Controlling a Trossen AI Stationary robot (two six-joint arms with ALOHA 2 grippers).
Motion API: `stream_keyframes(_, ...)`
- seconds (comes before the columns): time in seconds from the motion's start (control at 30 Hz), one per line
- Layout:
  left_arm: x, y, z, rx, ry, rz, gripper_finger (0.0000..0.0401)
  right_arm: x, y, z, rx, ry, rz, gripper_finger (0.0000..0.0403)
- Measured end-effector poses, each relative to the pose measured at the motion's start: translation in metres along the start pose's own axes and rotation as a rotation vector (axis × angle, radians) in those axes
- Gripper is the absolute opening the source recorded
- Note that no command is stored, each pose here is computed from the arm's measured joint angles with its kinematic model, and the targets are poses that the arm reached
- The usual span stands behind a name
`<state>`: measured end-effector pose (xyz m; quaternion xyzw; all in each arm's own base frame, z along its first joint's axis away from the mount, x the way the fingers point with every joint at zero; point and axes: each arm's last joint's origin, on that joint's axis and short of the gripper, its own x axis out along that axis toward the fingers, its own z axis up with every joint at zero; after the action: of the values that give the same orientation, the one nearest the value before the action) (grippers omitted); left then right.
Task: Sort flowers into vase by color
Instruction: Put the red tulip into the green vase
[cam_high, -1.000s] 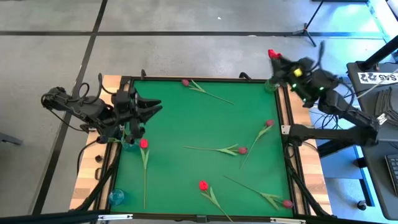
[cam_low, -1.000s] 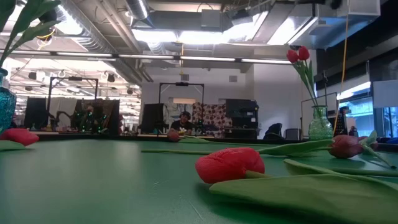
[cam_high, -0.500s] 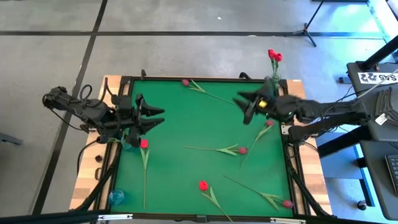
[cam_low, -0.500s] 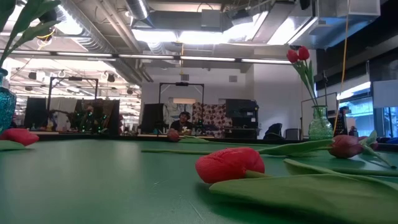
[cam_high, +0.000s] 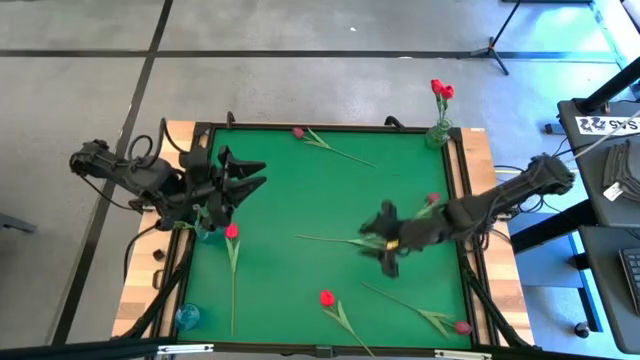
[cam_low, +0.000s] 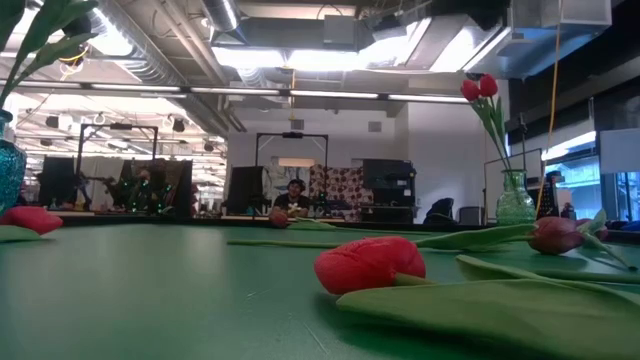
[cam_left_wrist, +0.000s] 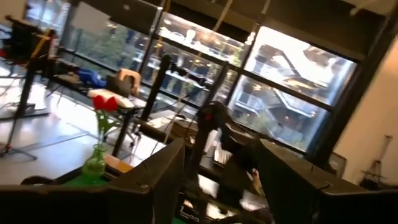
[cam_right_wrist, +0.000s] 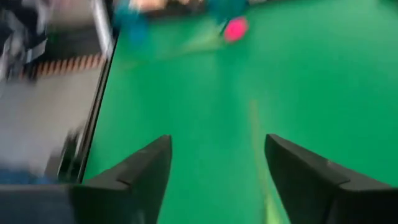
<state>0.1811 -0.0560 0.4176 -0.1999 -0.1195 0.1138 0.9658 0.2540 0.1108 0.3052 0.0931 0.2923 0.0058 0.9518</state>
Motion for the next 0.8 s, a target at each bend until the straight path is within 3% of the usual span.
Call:
stream_keyframes(0.17, 0.001, 0.001, 0.001, -0.048, -0.004, 0.009, 0.0195, 0.024, 0.028, -0.029, -0.076, 0.185, 0.118, 0.0318)
stream_keyframes(0.37, 0.001, 0.002, 0.001, -0.048, -0.007, 0.023, 0.0195, 0.049, 0.07, -0.071, -0.324, 0.293, 0.225, 0.0324)
stream_keyframes(0.53, 0.001, 0.002, 0.0, -0.067, -0.007, 0.027, 0.0195, 0.081, 0.093, -0.095, -0.458, 0.227, 0.254, 0.0305)
stream_keyframes(0.63, 0.001, 0.002, 0.0, -0.07, -0.008, 0.028, 0.0195, 0.101, 0.105, -0.103, -0.44, 0.141, 0.282, 0.0296)
stream_keyframes(0.8, 0.001, 0.002, 0.0, -0.091, -0.004, 0.028, 0.0195, 0.131, 0.11, -0.122, -0.386, 0.079, 0.225, 0.0291)
